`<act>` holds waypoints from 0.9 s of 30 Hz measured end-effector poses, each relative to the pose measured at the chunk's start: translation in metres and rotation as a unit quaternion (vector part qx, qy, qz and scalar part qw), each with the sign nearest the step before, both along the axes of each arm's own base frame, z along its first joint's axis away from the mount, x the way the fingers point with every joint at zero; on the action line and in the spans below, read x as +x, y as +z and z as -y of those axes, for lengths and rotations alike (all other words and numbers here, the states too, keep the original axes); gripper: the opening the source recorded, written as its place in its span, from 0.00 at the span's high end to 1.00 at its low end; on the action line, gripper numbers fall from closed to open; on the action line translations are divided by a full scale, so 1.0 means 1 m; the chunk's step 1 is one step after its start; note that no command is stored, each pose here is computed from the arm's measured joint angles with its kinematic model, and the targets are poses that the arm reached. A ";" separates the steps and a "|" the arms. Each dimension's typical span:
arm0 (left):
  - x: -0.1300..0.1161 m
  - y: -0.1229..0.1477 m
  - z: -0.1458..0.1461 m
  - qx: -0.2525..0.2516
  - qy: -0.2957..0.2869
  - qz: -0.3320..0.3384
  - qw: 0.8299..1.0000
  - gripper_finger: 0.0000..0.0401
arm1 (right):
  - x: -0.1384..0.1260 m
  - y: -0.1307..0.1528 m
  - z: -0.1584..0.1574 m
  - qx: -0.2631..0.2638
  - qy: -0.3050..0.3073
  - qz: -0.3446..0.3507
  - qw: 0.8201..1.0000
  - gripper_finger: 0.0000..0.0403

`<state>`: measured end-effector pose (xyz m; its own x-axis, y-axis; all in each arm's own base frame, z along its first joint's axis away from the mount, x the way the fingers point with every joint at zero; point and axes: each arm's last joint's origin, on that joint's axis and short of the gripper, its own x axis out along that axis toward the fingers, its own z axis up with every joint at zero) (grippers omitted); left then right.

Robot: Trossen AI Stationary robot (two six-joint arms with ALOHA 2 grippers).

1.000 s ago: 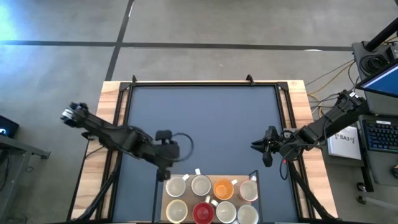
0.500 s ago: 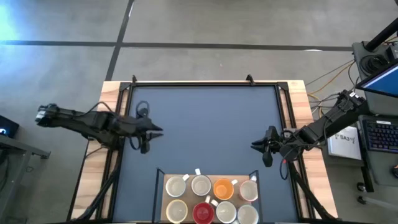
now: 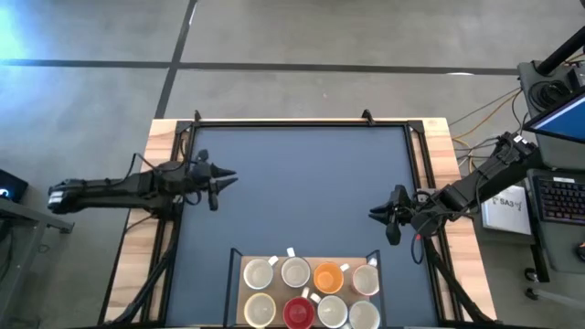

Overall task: Place coffee mugs
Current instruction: Return to Home Position

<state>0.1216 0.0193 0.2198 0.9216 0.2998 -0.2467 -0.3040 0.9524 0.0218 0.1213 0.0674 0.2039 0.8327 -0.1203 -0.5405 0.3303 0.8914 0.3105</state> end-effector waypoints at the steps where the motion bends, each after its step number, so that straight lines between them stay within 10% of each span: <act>1: 0.000 -0.003 -0.001 0.001 0.004 0.013 1.000 0.80 | 0.000 0.000 0.000 0.000 0.000 0.000 1.000 0.83; 15: -0.006 -0.045 -0.007 0.013 0.030 0.141 0.989 0.81 | 0.000 0.000 0.000 0.000 0.000 0.000 1.000 0.83; 27: -0.006 -0.052 -0.007 -0.017 0.033 0.123 0.992 0.81 | 0.000 0.000 0.000 0.000 0.000 0.000 1.000 0.83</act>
<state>0.1157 0.0258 0.1675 0.9339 0.3565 -0.0279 -0.3575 0.9294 -0.0914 0.1213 0.0674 0.2039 0.8327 -0.1205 -0.5404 0.3303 0.8915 0.3102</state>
